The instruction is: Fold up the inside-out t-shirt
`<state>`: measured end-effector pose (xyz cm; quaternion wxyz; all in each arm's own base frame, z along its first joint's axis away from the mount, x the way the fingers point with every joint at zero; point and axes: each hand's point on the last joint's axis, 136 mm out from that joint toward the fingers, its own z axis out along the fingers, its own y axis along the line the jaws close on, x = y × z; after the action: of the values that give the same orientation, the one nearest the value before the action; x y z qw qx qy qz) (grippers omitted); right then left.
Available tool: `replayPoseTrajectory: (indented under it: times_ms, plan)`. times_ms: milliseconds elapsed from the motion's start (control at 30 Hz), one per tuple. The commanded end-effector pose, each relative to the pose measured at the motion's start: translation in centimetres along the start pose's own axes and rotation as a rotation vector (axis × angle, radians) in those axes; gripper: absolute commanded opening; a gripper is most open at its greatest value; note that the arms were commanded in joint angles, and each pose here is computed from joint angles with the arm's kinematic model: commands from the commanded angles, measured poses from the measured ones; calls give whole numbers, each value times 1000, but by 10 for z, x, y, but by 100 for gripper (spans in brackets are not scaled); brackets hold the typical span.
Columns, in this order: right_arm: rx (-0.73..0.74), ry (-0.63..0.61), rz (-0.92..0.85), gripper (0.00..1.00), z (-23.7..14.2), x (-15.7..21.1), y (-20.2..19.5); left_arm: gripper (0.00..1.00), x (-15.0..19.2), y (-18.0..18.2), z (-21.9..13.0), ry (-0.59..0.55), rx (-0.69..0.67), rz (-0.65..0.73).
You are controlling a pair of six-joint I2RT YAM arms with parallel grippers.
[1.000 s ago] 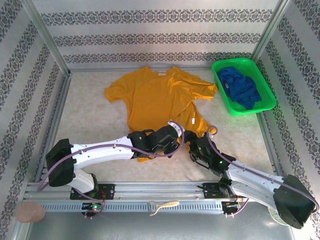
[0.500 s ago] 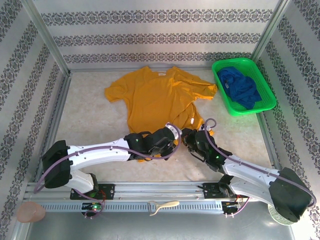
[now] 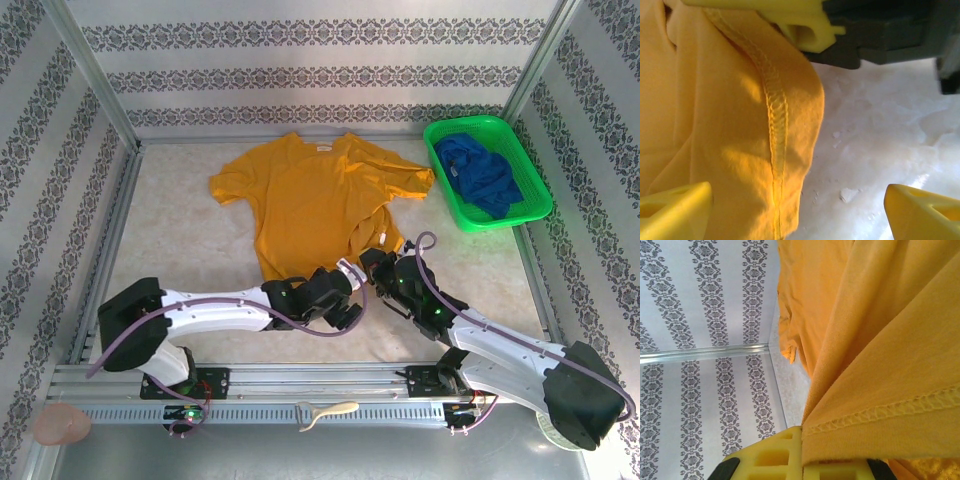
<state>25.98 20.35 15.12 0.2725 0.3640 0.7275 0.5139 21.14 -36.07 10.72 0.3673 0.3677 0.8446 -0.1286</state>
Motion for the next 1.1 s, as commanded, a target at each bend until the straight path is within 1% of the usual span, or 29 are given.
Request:
replayPoseTrajectory:
  times_ms: [0, 33, 67, 100, 133, 167, 233, 267, 300, 333, 367, 400, 467, 500, 533, 633, 767, 867, 933, 1067]
  plan:
    - [-44, 17, 9, 0, -2, 2, 18, 90, -23, 10, 12, -93, -110, 36]
    - [-46, 20, 12, 0, -2, 2, 19, 90, -24, 16, 16, -99, -147, 38]
    - [-82, 22, 17, 0, -4, 2, 35, 89, -25, 25, 20, -103, -197, 33]
    - [-89, 25, 17, 0, -6, 2, 38, 85, -28, 35, 23, -114, -236, 17]
    - [-88, 23, 20, 0, -7, 1, 38, 77, -30, 43, 24, -129, -261, 2]
    - [-93, 22, 19, 0, -9, 0, 40, 61, -37, 51, 22, -155, -278, -15]
    - [-100, 20, 10, 2, -13, -4, 40, 17, -58, 60, 11, -203, -256, -38]
    - [-106, 12, 5, 16, -17, -7, 40, 3, -69, 63, 3, -214, -241, -47]
    - [-116, 0, -2, 40, -21, -11, 42, 0, -79, 67, -6, -218, -217, -57]
    - [-87, -10, -11, 55, -24, -15, 26, 0, -89, 69, -15, -217, -172, -70]
    - [-78, -20, -19, 59, -28, -17, 21, 0, -97, 72, -23, -217, -147, -87]
    - [-73, -29, -32, 60, -33, -19, 15, 0, -106, 73, -32, -219, -107, -102]
    - [-68, -28, -64, 56, -40, -18, 5, 0, -116, 78, -45, -193, -47, -136]
    - [-61, -18, -90, 50, -42, -15, -2, 0, -118, 80, -50, -170, -27, -140]
    - [-60, 0, -120, 43, -44, -10, -7, 0, -121, 81, -55, -155, -17, -135]
    - [-64, 31, -182, 26, -49, 4, -18, 0, -130, 82, -67, -128, -13, -109]
    - [-70, 24, -272, 11, -48, 22, -22, 0, -139, 76, -76, -111, 24, -89]
    - [-59, 25, -328, 3, -39, 33, -21, 0, -141, 73, -81, -98, 42, -78]
    - [-61, 9, -344, 0, -31, 34, -18, 0, -144, 72, -87, -100, 51, -72]
    - [-70, -27, -381, 0, -15, 34, -9, 0, -145, 66, -99, -109, 95, -70]
